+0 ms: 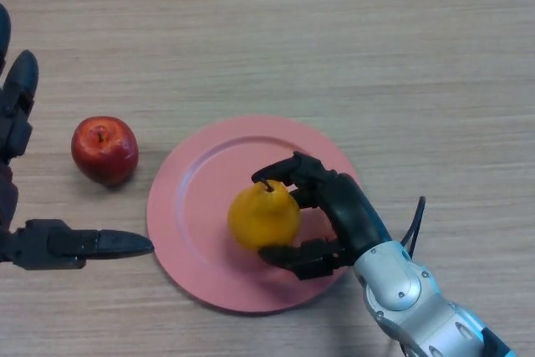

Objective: Pick up the yellow pear and place it on the plate

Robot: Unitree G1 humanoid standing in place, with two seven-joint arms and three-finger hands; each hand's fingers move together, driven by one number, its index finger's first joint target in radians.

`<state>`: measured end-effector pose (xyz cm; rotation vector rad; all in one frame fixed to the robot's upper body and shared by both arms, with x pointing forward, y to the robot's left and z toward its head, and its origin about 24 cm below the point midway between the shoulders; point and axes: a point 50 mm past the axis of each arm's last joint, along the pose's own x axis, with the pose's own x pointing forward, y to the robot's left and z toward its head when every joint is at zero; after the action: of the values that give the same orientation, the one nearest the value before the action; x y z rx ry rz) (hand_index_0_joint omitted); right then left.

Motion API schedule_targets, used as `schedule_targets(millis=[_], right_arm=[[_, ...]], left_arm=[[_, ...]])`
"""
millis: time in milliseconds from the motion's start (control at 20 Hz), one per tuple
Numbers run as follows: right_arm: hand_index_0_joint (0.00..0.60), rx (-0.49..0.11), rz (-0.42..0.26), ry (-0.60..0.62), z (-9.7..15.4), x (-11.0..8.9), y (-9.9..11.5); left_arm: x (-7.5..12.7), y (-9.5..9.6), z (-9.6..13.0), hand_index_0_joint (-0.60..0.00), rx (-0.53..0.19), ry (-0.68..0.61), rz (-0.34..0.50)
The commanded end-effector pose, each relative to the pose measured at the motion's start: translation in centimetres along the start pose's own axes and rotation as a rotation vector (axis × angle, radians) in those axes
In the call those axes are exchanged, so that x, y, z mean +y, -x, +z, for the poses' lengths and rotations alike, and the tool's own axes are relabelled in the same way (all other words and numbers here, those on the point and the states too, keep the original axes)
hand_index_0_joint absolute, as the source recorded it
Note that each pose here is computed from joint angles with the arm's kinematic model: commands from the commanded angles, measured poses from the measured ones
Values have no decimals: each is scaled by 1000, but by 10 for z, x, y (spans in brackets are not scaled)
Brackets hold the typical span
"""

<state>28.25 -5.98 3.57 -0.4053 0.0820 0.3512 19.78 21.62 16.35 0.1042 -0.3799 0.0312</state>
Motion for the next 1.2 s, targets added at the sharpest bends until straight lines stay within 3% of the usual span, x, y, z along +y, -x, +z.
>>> schedule_targets(millis=[50, 100, 150, 200, 250, 350, 600, 700, 850, 1050, 1200], right_arm=[[350, -200, -15, -34, 40, -9, -6], [250, -206, -11, -33, 42, -9, -6], [100, -219, -5, -33, 45, -10, -5], [17, -234, -3, -41, 49, -13, -3], [0, -242, -8, -54, 53, -16, -1], [0, -280, -27, -107, 66, -29, 6], [0, -440, -91, -129, 100, -69, 41], [0, -457, -105, -149, 102, -80, 58], [0, -450, -111, -305, 102, -88, 85], [0, -455, -147, -323, 96, -93, 111], [0, -433, -150, -299, 94, -92, 118]], left_arm=[[11, 3, 33, 0, -226, -89, 36], [11, 3, 33, 0, -224, -90, 36], [12, 3, 33, 0, -220, -93, 35], [12, 3, 33, 0, -214, -99, 33], [12, 4, 33, 0, -214, -102, 34], [11, 4, 32, 0, -217, -105, 32], [15, 3, 29, 0, -213, -102, 41], [13, 1, 28, 0, -206, -101, 38], [9, -3, 28, 0, -205, -98, 17], [1, -6, 29, 0, -198, -80, -38], [-2, -11, 29, 0, -184, -76, -51]])
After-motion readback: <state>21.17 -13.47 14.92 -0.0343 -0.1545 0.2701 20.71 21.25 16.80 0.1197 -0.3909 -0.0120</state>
